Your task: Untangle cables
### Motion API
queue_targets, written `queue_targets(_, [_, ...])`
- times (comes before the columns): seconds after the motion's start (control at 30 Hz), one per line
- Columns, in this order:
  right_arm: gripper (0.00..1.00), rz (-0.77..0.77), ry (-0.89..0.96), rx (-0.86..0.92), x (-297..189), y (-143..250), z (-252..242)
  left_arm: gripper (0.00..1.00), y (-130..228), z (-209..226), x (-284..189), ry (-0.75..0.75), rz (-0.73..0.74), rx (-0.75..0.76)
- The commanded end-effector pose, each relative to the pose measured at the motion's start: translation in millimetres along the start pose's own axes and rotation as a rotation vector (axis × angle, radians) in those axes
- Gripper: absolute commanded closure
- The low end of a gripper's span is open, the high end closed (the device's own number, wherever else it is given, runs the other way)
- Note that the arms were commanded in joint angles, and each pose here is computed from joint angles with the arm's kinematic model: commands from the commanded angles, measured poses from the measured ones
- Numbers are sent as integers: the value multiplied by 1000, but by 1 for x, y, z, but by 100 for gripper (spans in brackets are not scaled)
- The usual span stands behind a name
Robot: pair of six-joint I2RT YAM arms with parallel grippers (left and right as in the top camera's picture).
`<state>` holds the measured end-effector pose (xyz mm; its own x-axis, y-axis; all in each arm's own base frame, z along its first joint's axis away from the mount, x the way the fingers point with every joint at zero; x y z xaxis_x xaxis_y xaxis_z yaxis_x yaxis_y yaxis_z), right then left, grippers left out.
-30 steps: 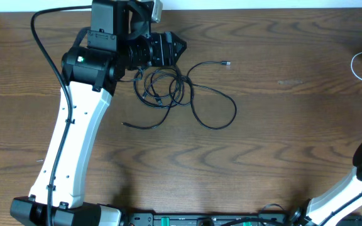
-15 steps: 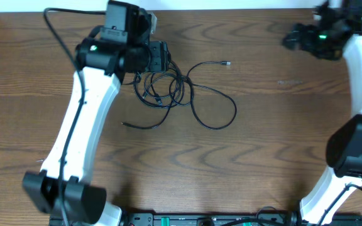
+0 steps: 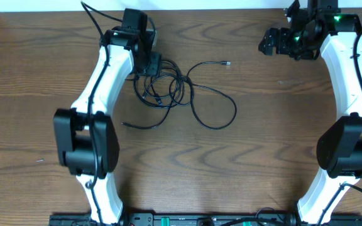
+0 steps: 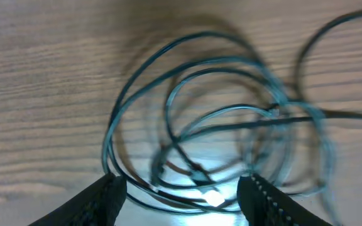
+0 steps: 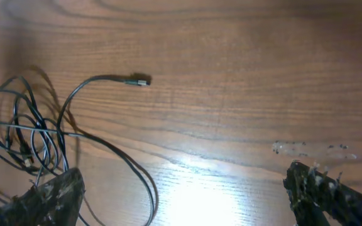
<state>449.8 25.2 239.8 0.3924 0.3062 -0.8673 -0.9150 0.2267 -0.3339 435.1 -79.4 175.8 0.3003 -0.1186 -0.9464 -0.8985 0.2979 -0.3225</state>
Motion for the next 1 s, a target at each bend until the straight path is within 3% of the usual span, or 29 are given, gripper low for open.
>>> queue_targets(0.0, [2, 19, 11, -11, 6, 1, -1, 37, 8, 7, 26, 51, 53, 111])
queue_targets(0.3, [2, 21, 12, -10, 6, 2, -1, 38, 18, 6, 70, 148, 123, 108])
queue_targets(0.4, [2, 23, 12, -10, 6, 2, -1, 54, 20, 6, 78, 150, 134, 98])
queue_targets(0.5, [3, 22, 12, -10, 6, 2, -1, 88, 18, 7, 76, 147, 127, 84])
queue_targets(0.57, [3, 22, 11, -10, 6, 2, 0, 92, 14, 7, 68, 143, 109, 61])
queue_targets(0.77, [3, 23, 5, -24, 8, 3, 6, 92, -16, -6, -5, 221, -88, 27])
queue_targets(0.97, [3, 23, -7, -52, 11, 5, 17, 93, -45, -33, -136, 423, -504, 9])
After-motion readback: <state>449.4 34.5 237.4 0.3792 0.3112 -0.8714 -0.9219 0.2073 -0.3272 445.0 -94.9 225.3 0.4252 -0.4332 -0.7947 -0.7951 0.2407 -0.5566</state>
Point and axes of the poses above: each gripper's point midway between its finger pads, its own x axis out along the fingers, its own z axis along the line the jaws close on, y = z × x, the point moved 8 cm from there along -x, back along the fingers, and after that the axes turned 8 degrees about x, right-handed, at the moved point
